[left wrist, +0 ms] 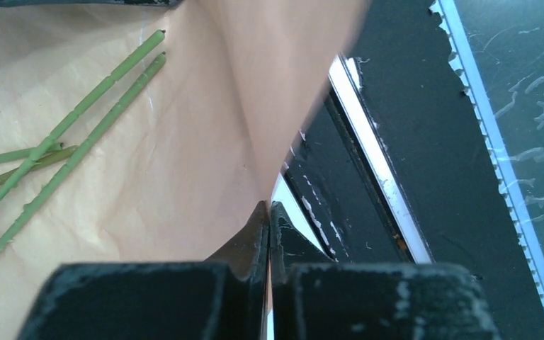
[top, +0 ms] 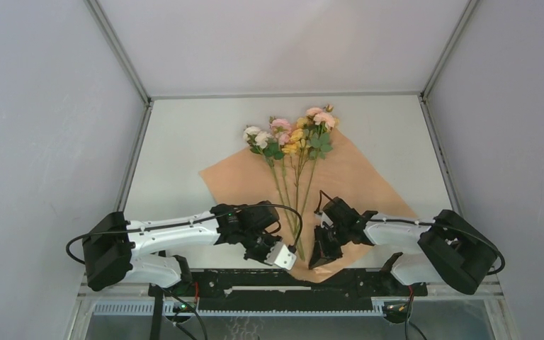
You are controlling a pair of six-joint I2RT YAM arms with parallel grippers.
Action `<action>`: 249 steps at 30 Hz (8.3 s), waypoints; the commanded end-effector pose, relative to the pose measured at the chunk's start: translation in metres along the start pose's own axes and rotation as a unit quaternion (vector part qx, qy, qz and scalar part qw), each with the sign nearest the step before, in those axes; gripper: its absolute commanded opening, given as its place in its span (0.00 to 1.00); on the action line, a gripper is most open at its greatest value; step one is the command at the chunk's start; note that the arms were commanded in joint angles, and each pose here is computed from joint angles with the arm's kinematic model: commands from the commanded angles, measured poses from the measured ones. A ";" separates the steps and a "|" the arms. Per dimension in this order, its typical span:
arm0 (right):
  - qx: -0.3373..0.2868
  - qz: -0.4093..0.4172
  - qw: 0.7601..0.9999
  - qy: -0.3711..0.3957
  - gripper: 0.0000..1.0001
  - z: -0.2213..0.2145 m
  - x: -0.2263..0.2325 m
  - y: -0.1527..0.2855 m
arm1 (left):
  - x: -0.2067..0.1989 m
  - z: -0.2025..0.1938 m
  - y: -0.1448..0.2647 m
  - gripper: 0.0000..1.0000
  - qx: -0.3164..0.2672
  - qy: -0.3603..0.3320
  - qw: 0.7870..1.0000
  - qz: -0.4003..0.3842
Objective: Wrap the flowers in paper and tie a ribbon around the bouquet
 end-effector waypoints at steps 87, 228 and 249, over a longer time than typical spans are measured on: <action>-0.244 -0.055 0.968 0.038 0.20 0.058 0.049 0.046 | 0.133 -0.069 -0.013 0.36 -0.033 0.574 0.804 0.150; -0.484 -0.249 0.839 -0.001 0.67 0.097 0.017 0.081 | 0.191 -0.087 -0.028 0.36 -0.045 0.582 0.787 0.196; -0.571 -0.058 0.782 -0.242 0.66 0.129 -0.034 0.092 | 0.196 -0.082 -0.021 0.36 -0.056 0.570 0.793 0.208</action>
Point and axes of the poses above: each gripper's point midway between its finger pads, its own y axis back along the fingers, its own x axis along the line the jaws close on, z = x × y, the point moved 1 cm from there along y, back along the fingers, and after that the axes turned 8 degrees about -y, right-handed, at the moved point
